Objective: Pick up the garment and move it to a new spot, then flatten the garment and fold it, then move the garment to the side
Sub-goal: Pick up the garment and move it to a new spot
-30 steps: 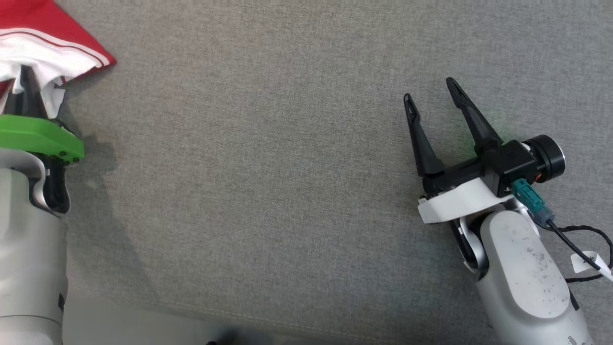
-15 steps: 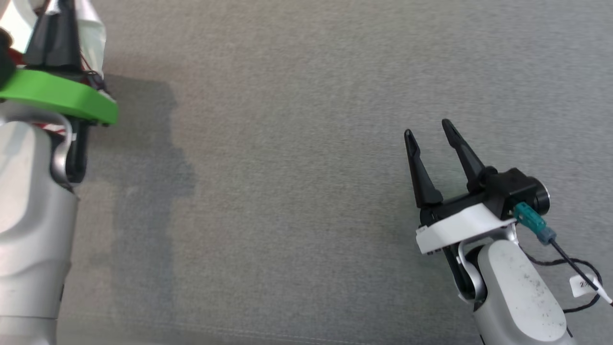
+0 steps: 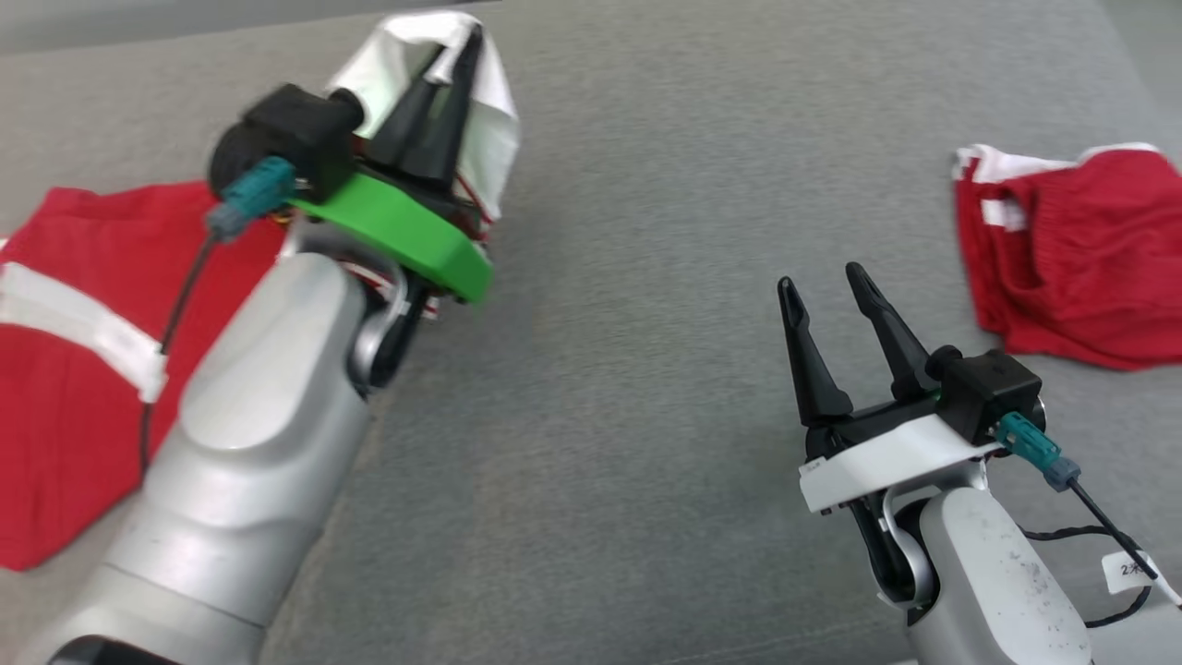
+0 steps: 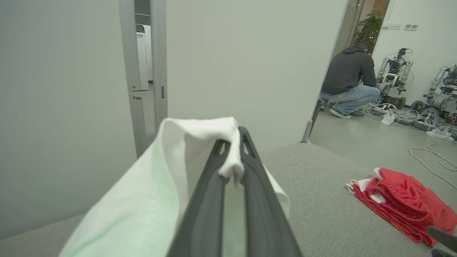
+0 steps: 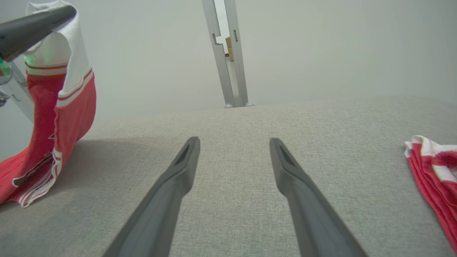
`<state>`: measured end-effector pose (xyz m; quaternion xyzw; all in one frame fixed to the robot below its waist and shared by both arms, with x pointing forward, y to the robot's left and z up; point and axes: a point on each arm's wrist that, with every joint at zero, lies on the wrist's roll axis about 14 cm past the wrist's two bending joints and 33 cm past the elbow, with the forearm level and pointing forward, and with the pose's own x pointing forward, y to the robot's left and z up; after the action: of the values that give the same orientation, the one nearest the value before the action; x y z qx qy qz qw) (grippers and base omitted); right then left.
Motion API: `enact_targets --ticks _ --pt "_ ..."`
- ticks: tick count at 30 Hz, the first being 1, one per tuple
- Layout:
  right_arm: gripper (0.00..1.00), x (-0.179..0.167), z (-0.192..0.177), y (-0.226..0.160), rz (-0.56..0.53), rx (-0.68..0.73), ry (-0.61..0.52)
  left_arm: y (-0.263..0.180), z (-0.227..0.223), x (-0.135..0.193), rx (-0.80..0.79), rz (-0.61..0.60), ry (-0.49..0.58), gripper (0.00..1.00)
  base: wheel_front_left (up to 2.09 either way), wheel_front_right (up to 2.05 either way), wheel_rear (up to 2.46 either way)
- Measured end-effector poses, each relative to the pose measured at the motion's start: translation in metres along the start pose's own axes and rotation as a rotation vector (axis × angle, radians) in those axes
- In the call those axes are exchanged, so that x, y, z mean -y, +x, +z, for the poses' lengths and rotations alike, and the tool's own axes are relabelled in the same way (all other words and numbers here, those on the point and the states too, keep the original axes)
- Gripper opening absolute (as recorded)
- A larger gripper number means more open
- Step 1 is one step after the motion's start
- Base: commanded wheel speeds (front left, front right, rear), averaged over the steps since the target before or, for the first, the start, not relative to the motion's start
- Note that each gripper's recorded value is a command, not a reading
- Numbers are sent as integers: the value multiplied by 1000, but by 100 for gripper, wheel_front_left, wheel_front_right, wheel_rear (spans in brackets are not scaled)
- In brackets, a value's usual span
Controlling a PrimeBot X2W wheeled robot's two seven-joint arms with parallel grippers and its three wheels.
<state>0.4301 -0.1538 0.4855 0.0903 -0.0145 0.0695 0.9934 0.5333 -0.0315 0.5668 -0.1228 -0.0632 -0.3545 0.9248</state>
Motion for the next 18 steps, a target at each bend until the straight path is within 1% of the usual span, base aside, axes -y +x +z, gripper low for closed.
enact_targets --ticks 2,4,7,11,13,14,15,17,18 --pt "100 12 5 -8 -39 8 -9 14 -8 32 -7 -75 -36 0 0 0 0" --pt "100 27 11 -18 -86 15 -15 25 -19 70 -24 -162 -76 0 0 0 0" --pt "100 44 15 -32 -142 19 -24 35 -28 108 -39 -245 -120 0 0 0 0" --pt "100 59 21 -45 -196 28 -31 44 -38 134 -55 -302 -161 0 0 0 0" --pt "100 64 22 -49 -214 27 -31 50 -40 133 -51 -297 -162 0 0 0 0" --pt "100 66 21 -50 -220 23 -30 54 -39 127 -44 -281 -153 0 0 0 0" --pt "100 66 19 -50 -222 19 -27 57 -40 119 -39 -256 -143 47 0 0 0" --pt "100 66 16 -47 -220 12 -19 59 -48 93 -57 -184 -89 100 0 0 0" --pt "100 65 15 -46 -217 8 -16 58 -53 82 -68 -146 -82 100 0 0 0"
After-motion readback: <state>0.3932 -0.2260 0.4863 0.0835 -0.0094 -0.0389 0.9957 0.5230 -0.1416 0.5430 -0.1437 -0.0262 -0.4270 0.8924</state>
